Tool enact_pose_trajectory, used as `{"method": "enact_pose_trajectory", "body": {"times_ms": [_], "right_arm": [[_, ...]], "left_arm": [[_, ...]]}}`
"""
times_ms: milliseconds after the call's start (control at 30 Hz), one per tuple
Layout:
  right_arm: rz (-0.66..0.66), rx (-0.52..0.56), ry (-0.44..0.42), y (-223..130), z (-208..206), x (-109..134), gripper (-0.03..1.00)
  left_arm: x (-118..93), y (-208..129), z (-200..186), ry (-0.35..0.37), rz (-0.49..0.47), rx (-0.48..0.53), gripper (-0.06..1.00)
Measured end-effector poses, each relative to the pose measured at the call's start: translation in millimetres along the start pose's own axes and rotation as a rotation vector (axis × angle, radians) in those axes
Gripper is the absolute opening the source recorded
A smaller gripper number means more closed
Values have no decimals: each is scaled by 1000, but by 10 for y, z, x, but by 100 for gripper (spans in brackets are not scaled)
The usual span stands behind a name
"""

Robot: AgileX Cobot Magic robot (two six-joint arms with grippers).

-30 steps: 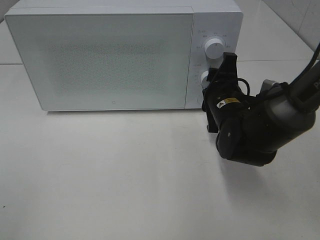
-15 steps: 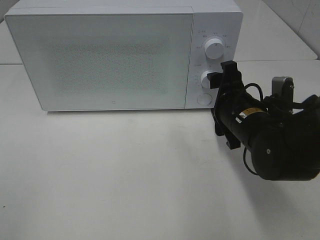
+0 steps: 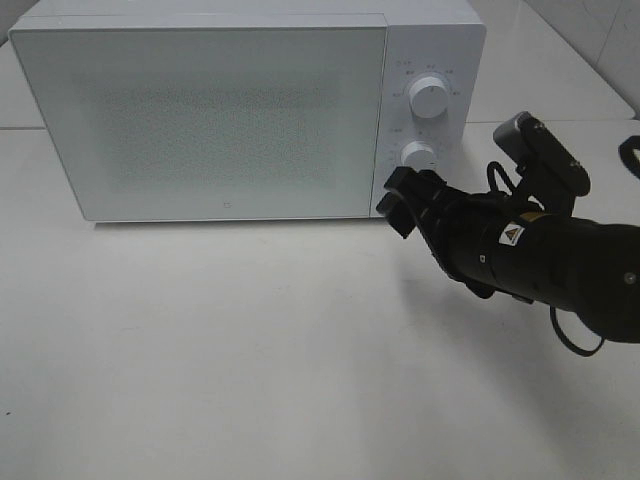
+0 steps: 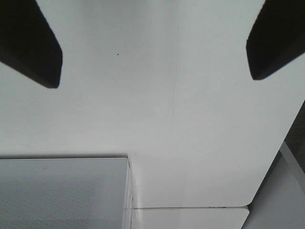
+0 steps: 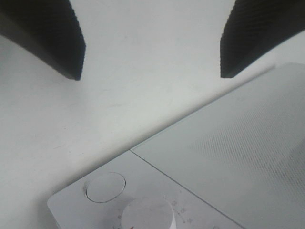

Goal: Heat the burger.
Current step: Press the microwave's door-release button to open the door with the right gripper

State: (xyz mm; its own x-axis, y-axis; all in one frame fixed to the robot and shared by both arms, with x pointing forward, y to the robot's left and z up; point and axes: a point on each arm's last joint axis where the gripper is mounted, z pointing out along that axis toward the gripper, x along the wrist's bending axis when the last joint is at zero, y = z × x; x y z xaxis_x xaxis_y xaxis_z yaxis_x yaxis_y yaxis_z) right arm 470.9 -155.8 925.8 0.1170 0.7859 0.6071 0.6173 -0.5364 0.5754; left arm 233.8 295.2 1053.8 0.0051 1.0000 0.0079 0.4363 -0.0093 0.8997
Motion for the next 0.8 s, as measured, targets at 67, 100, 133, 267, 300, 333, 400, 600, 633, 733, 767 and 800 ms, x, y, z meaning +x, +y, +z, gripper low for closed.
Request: {"method": "enact_pose_trajectory", "body": {"times_ms": [67,100,133,267,300,333,400,600,633,733,767,800], "right_arm": [[-45,16,-9,-3,-19,0,75],[-119,40,-20,-3,-56,4,75],[-189,76,-32,-17,-90,2,75],[-319,151,-34,-36,-119,39,75],[-402,211,-26,-40,-122,98,75],[-402,211,-26,-40,-122,98,75],[-498,308,-11,-55,-127,181,75],[-671,517,30,-68,-173,350,75],[-671,517,30,-68,-173,350,75],[-751,625,26,-59,-218,404,75],[-798,707,10,-54,-260,418,75],[-798,707,10,-54,-260,418,75]], "left_arm": [[0,0,0,0,0,0,99],[0,0,0,0,0,0,99],[0,0,0,0,0,0,99],[0,0,0,0,0,0,99],[0,0,0,0,0,0,99],[0,0,0,0,0,0,99],[0,0,0,0,0,0,99],[0,0,0,0,0,0,99],[0,0,0,0,0,0,99],[0,0,0,0,0,0,99],[0,0,0,0,0,0,99],[0,0,0,0,0,0,99]]}}
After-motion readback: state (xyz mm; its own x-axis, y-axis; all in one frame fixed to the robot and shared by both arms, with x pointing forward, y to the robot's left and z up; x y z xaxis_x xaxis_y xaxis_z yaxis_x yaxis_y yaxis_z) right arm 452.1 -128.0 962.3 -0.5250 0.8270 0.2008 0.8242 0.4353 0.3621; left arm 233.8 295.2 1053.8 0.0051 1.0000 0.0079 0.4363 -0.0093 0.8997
